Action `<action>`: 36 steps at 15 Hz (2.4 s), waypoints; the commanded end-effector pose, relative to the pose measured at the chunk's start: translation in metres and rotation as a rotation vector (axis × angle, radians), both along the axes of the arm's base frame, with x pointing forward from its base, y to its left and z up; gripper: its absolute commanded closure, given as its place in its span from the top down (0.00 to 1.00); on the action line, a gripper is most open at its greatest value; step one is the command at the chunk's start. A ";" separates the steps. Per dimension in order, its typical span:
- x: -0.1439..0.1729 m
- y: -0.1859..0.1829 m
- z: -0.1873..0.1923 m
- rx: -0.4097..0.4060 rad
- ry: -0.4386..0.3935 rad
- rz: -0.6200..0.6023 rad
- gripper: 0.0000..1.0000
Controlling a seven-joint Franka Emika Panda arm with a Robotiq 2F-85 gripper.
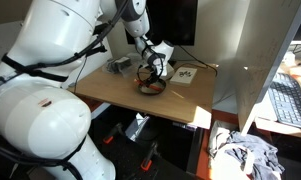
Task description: Remove the red marker from the bowl and put it on the table
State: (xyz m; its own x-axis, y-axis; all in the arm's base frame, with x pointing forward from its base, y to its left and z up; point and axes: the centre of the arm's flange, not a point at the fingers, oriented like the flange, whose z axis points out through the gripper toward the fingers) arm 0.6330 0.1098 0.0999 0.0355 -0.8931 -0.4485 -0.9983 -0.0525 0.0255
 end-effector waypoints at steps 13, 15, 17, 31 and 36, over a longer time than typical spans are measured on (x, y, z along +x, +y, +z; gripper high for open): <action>-0.002 -0.023 0.085 -0.124 -0.210 0.016 0.02; -0.013 -0.038 0.108 -0.203 -0.170 -0.100 0.02; -0.026 -0.062 0.114 -0.232 -0.123 -0.198 0.02; -0.105 -0.184 0.063 -0.225 0.193 -0.911 0.02; -0.093 -0.191 0.063 -0.158 0.208 -1.153 0.02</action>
State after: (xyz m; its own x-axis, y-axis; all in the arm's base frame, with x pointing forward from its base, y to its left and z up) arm 0.5361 -0.0809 0.1608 -0.8290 -0.5221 -0.2006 -0.5499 0.8262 0.1224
